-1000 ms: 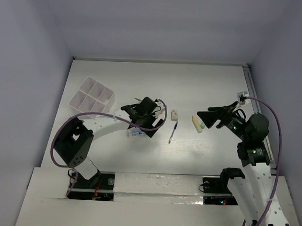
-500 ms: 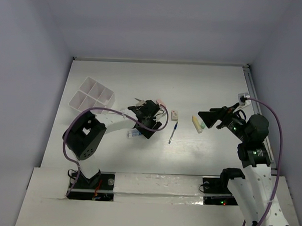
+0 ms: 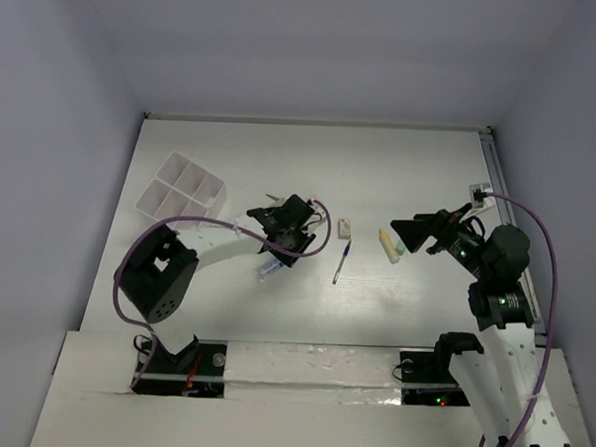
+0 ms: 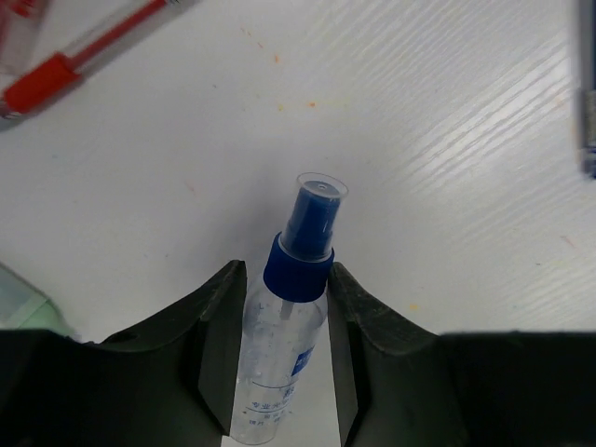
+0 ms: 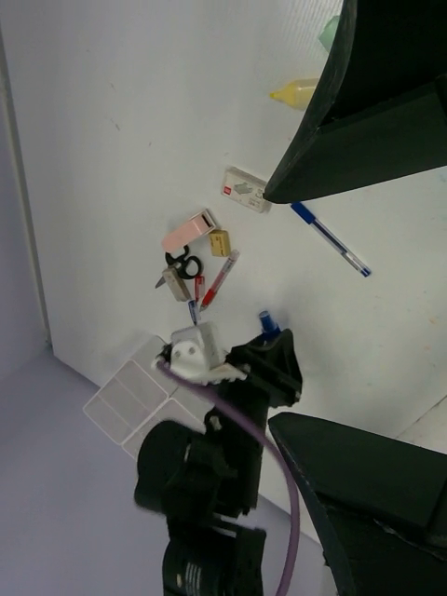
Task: Sort the stationery into containers
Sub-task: Pick up the stationery from the center of the board, then place the stationery in the storage box.
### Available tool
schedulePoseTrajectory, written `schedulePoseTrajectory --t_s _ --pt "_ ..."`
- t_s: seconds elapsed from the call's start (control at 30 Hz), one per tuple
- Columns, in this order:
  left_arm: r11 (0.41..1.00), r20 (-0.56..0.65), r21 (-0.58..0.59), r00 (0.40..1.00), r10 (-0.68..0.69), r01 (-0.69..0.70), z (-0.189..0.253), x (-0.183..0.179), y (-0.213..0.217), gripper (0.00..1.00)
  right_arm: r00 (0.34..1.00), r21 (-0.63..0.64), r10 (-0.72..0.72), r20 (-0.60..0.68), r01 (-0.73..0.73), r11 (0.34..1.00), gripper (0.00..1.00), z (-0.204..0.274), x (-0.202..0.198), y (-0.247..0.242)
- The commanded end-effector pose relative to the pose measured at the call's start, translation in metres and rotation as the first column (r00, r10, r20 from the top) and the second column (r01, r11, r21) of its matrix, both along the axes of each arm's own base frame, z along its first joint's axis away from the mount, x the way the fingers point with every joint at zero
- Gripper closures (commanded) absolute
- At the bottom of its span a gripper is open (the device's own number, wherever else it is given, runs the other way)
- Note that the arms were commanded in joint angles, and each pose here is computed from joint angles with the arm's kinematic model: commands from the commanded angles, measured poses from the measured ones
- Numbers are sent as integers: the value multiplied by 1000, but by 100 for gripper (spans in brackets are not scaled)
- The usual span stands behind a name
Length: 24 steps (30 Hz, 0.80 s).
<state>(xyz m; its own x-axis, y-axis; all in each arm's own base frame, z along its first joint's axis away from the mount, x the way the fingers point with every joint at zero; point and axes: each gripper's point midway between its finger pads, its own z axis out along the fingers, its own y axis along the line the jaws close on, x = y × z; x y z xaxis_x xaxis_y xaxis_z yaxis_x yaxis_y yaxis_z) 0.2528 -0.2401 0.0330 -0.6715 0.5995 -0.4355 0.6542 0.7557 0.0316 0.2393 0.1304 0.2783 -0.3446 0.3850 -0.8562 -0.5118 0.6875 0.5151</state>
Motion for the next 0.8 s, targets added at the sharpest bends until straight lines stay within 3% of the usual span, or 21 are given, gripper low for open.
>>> schedulePoseTrajectory --t_s 0.0,0.13,0.2,0.3,0.33,0.4,0.5,0.57,0.63,0.77 --pt "974 202 -220 974 105 -59 95 35 -23 100 999 -13 -9 37 10 1000 0 7 4 -1" --pt "884 361 -445 874 324 -144 194 79 -2 100 1000 -10 -13 15 13 1000 0 -1 11 0" --pt "809 410 -548 776 480 -210 237 110 31 100 1000 -6 19 -24 -19 1000 0 -12 14 6" --pt "670 460 -706 572 680 -230 306 140 90 100 999 0 36 -35 -36 999 0 -19 19 10" --pt "660 457 -710 552 697 -247 307 142 101 100 998 2 47 -32 -47 999 0 -18 19 13" --pt "599 467 -759 428 774 -255 328 158 136 100 998 0 48 -32 -48 999 0 -22 21 16" --pt "560 482 -787 308 820 -258 344 173 166 100 995 -5 82 -50 -82 997 0 -33 21 27" --pt "537 501 -798 193 843 -273 353 182 195 100 993 -7 111 -44 -111 994 0 -36 20 38" --pt "513 499 -814 123 858 -273 356 188 216 100 993 -20 116 -28 -117 993 0 -38 19 44" --pt "508 521 -805 44 852 -307 349 192 238 100 986 -29 167 -18 -167 985 0 -41 13 58"
